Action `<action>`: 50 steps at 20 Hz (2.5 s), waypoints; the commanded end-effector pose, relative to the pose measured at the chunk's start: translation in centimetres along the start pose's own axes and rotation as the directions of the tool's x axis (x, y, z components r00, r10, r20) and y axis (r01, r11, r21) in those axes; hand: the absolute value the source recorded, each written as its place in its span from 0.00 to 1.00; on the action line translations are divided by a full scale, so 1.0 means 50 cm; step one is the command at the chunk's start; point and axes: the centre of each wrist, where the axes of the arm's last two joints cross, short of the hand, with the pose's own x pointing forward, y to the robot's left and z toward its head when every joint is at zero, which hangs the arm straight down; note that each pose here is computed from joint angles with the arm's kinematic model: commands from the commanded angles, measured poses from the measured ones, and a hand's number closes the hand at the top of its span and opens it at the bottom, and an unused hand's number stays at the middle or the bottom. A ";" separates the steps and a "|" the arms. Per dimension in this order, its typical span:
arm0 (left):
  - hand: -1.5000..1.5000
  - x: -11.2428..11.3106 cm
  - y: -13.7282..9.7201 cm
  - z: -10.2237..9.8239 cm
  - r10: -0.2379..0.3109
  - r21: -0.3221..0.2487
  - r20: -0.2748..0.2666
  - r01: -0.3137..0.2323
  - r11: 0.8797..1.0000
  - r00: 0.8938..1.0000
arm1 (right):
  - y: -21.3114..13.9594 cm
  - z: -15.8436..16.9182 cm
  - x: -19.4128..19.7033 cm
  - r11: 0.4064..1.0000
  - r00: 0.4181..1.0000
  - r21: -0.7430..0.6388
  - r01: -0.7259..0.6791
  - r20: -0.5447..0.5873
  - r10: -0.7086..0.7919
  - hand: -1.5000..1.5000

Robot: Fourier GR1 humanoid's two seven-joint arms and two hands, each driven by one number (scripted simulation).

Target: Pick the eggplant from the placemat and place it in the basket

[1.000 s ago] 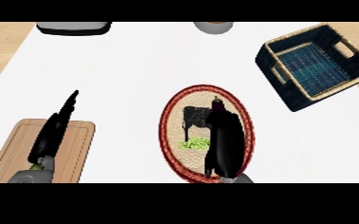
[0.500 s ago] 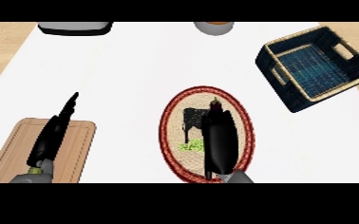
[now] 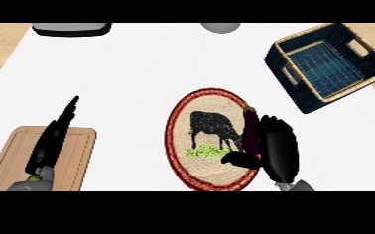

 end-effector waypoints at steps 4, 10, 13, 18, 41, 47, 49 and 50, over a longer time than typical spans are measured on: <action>0.50 -0.010 0.008 0.005 -0.004 0.021 0.001 0.004 1.000 1.000 | -0.050 -0.034 -0.259 0.989 0.993 0.091 -0.118 -0.018 0.120 1.00; 0.50 -0.022 0.004 0.007 0.002 0.009 -0.020 -0.002 1.000 1.000 | -0.203 -0.165 -0.352 0.997 1.000 -0.082 -0.011 0.000 0.011 1.00; 0.50 -0.024 0.011 0.005 0.007 0.023 -0.031 -0.006 1.000 0.999 | -0.277 -0.200 -0.396 0.992 0.999 -0.124 0.036 0.041 -0.031 1.00; 0.50 -0.019 0.002 0.010 0.025 0.022 -0.026 -0.025 0.999 0.999 | -0.413 -0.262 -0.470 0.981 0.986 -0.121 0.153 0.085 -0.143 1.00; 0.50 -0.004 -0.025 0.018 -0.015 -0.051 0.011 0.016 0.999 1.000 | -0.768 -0.321 -0.707 0.828 0.821 0.223 0.514 0.153 -0.551 1.00; 0.50 0.002 -0.035 -0.007 -0.011 -0.028 0.018 0.012 1.000 1.000 | -0.693 -0.376 -0.663 0.823 0.821 0.281 0.493 0.163 -0.547 1.00; 0.50 0.018 -0.016 -0.007 -0.010 -0.022 0.028 0.011 1.000 1.000 | -0.699 -0.399 -0.650 0.850 0.855 0.254 0.462 0.128 -0.503 1.00; 0.50 -0.011 -0.017 0.001 -0.015 -0.037 0.014 0.015 0.999 1.000 | -0.657 -0.409 -0.629 0.845 0.847 0.265 0.464 0.145 -0.511 1.00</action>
